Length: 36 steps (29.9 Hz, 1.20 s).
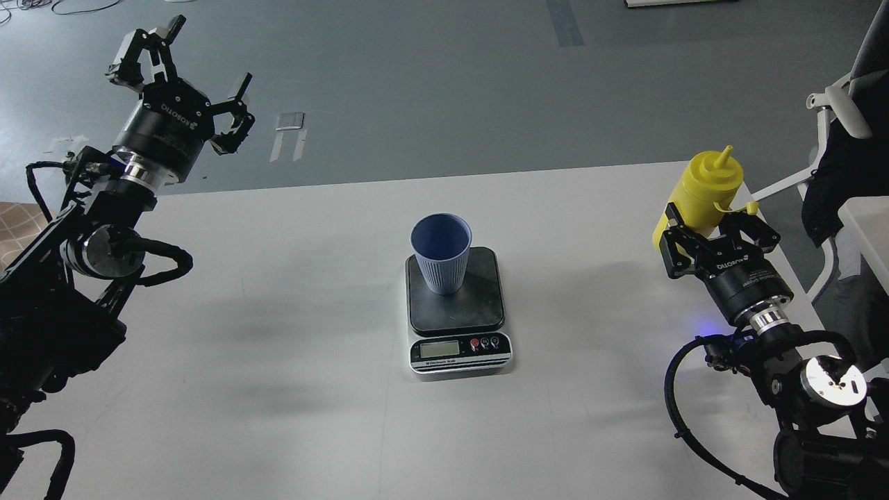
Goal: Pour seasoning into cup on scale with both arms
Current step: 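Turn the yellow bottle upright and carry it back beside the scale, then lower the yellow bottle onto the table and open the right gripper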
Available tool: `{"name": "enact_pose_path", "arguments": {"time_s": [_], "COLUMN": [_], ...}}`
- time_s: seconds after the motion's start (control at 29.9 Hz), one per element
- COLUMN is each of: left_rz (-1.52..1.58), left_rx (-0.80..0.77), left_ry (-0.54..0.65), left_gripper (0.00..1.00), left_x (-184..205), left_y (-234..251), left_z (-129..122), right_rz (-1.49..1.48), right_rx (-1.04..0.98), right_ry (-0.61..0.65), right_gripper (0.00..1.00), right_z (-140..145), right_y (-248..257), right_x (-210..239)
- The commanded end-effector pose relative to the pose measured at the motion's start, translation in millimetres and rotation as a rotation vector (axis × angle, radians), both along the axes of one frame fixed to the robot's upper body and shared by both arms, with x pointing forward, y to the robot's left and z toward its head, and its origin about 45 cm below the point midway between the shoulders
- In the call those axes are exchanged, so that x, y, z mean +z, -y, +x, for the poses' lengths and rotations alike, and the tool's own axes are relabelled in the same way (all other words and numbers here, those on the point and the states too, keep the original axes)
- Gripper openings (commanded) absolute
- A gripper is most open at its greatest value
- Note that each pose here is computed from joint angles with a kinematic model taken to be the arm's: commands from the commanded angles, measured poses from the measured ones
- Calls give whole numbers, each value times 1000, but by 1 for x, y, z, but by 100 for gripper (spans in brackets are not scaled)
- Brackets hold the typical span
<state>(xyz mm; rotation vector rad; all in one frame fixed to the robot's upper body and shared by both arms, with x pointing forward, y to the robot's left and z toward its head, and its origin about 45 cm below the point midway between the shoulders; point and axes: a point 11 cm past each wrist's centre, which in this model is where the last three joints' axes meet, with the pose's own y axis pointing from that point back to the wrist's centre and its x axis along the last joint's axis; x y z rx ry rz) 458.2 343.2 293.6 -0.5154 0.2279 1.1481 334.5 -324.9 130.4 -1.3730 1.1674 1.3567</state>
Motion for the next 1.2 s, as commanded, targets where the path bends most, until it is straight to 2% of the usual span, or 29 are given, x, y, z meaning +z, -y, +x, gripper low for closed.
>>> {"name": "enact_pose_path", "arguments": {"time_s": [0.0, 1.17], "left_rz": [0, 2], "left_rx": [1, 0], "left_ry": [0, 2], "left_gripper": [98, 98], "left_x": [0, 2], "left_y": [0, 0], "left_z": [0, 1], "right_rz": [6, 28], "right_rx": [-11, -32], "right_ry": [-22, -90], "right_gripper": [0, 0], "right_z": [-4, -13], "right_y": [3, 8], "right_x": [-8, -31]}}
